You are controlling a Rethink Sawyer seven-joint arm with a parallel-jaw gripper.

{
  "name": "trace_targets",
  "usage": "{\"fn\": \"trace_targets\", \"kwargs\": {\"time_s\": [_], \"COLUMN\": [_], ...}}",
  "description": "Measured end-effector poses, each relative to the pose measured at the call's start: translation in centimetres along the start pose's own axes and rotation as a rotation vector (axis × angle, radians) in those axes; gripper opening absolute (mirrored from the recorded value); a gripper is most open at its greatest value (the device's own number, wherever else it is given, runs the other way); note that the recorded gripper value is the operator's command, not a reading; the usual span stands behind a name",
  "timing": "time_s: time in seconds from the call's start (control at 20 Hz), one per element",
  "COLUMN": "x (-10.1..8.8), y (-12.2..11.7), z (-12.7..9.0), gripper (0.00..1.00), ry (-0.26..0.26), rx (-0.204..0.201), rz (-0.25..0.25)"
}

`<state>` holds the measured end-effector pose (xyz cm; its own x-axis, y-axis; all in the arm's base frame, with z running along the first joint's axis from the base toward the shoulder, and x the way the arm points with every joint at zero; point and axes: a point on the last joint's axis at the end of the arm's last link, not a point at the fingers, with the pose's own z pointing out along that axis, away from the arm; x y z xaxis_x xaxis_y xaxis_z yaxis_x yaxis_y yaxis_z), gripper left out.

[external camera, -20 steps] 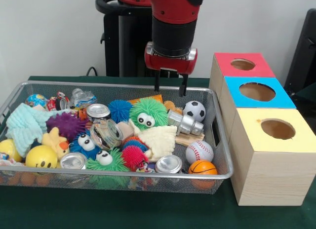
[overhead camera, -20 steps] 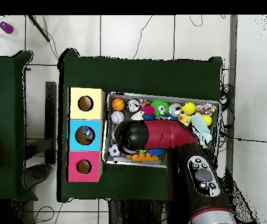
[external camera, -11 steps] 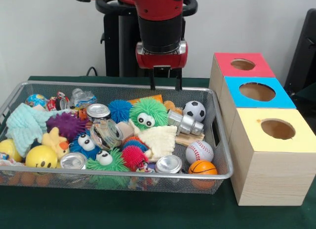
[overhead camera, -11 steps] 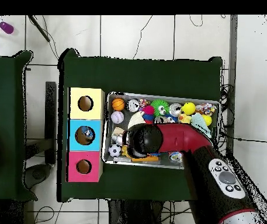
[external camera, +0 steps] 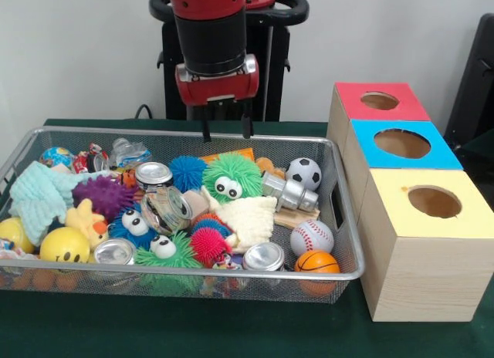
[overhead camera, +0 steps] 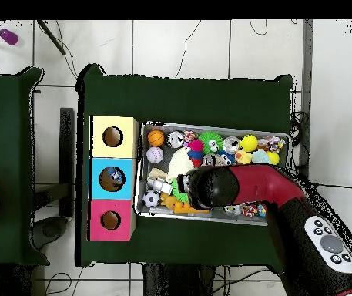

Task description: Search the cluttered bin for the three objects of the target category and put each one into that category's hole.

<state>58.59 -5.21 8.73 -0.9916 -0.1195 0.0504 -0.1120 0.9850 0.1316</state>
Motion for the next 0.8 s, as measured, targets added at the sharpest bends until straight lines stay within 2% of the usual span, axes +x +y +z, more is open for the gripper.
{"fn": "trace_targets", "kwargs": {"time_s": [0.2, 0.3, 0.35, 0.8], "x": [-0.5, -0.7, -1.0, -2.0], "y": [-0.8, -1.0, -1.4, -3.5], "z": [-1.3, -1.8, -2.8, -6.2], "gripper": [1.00, 1.00, 1.00, 1.00], "ry": [-0.035, -0.047, -0.068, -0.141], "rx": [0.027, 0.034, 0.046, 0.094], "rz": [-0.049, -0.056, -0.064, -0.080]}}
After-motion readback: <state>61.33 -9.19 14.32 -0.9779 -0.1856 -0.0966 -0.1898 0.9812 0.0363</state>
